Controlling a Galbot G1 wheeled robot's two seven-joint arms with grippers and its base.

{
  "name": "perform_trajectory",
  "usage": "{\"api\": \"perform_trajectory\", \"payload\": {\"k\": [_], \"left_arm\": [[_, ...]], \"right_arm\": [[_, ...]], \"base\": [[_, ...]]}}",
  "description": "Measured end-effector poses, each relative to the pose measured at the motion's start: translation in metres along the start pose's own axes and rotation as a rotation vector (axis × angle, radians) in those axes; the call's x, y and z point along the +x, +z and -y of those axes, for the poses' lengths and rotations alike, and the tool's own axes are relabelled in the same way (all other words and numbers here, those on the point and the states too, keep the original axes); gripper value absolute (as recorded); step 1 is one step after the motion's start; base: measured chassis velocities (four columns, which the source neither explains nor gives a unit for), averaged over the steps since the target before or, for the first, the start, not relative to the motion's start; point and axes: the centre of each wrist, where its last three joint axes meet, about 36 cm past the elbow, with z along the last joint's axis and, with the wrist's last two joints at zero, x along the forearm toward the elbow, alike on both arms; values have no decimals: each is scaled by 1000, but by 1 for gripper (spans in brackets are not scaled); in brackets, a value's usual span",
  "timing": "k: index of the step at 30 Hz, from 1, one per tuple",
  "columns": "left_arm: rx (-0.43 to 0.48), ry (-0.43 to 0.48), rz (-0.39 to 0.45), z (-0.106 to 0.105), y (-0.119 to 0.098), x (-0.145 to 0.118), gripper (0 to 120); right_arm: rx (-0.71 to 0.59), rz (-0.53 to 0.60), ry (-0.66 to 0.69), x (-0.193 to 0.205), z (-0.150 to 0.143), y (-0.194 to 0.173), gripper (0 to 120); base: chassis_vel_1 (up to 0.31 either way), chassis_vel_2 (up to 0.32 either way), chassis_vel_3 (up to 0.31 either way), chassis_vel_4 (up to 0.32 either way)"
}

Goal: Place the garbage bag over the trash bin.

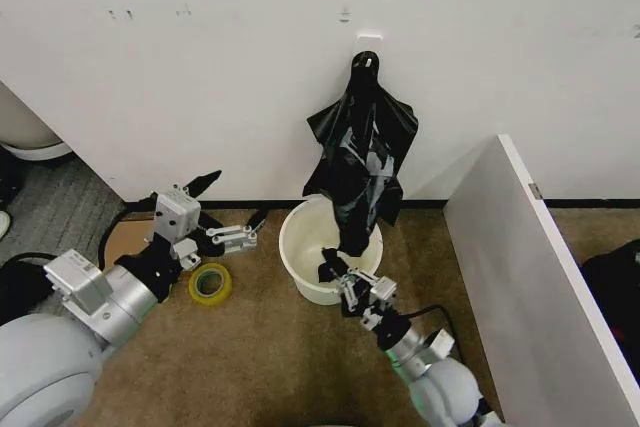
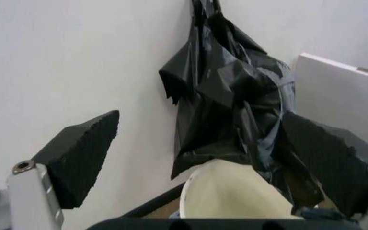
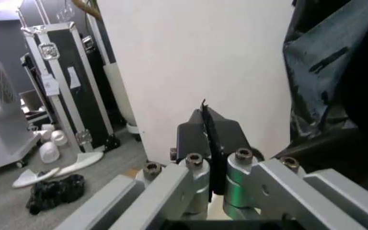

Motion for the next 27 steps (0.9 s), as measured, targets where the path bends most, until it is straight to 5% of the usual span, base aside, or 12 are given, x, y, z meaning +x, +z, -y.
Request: {"api": "perform_trajectory", "payload": {"k": [11,19,24,27], "left_arm": [[-9,-60,56,13,27,3,100],[109,-85,171,21,74,-43,100],[137,-51,207,33,67,-70,100],[150,50,202,56,40,-98,100]], "right_arm": [[12,16,11,-4,13,-11,0],[14,15,25,-1,18,-15,0],[13,9,30,1,18,-16,0],[17,5,47,2,18,-16,0]], "base": [[0,0,0,0],[0,0,0,0],[0,0,0,0],[0,0,0,0]]}}
